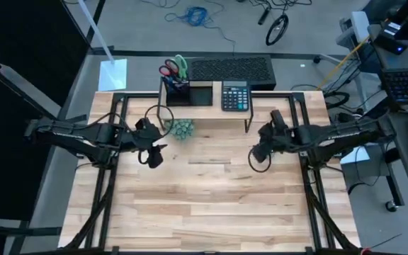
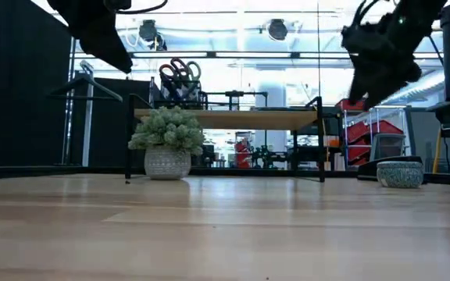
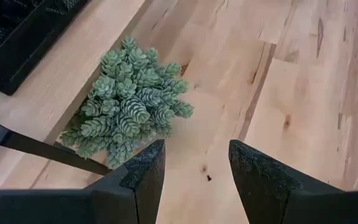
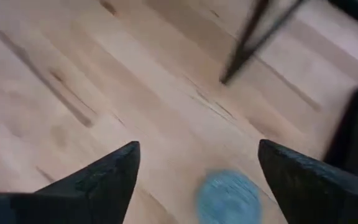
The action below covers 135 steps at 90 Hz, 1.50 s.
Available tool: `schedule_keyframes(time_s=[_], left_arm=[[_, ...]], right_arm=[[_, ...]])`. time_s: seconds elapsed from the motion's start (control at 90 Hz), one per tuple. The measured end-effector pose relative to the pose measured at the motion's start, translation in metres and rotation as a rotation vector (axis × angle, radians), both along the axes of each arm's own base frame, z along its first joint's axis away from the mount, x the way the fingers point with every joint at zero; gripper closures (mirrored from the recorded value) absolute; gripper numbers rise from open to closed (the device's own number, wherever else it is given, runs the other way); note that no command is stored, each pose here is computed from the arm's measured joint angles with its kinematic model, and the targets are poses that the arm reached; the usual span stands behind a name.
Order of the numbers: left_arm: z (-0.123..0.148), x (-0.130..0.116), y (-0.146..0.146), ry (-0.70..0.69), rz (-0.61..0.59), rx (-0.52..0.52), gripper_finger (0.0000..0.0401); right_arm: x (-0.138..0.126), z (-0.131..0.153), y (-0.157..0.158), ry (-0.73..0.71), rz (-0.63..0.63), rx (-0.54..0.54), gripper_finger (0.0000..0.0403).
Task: Pick and place office supplies into organizer
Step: Move the black stapler under the shelf
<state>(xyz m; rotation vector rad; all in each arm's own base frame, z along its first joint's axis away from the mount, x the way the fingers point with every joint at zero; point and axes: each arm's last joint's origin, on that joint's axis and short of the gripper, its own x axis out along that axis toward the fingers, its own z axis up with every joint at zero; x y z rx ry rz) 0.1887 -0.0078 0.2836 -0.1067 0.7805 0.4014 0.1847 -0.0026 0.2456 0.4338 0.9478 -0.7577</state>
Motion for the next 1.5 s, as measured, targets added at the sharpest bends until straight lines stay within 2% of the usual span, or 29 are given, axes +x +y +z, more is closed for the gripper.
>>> schedule_keyframes(time_s=[0.233, 0.433, 0.644, 0.844, 1.267, 1.5], left_arm=[[0.000, 0.000, 0.000, 0.002, -0.001, 0.001, 0.0234], [0.000, 0.000, 0.000, 0.005, -0.006, 0.006, 0.0234], [0.000, 0.000, 0.000, 0.011, -0.019, 0.018, 0.0234], [0.000, 0.000, 0.000, 0.011, -0.021, 0.020, 0.0234], [0.000, 0.000, 0.000, 0.012, -0.023, 0.021, 0.0234], [0.000, 0.000, 0.000, 0.013, -0.024, 0.022, 0.0234]], right_arm=[[-0.005, -0.005, -0.009, 0.052, -0.046, 0.031, 0.0093], [-0.013, -0.030, -0.009, 0.096, -0.121, 0.128, 0.0094], [-0.023, -0.053, -0.008, 0.141, -0.187, 0.150, 0.0094], [-0.019, -0.053, -0.008, 0.103, -0.171, 0.169, 0.0094], [-0.008, -0.066, -0.009, 0.162, -0.172, 0.135, 0.0094], [-0.009, -0.051, -0.026, 0.102, -0.247, 0.105, 0.0094]])
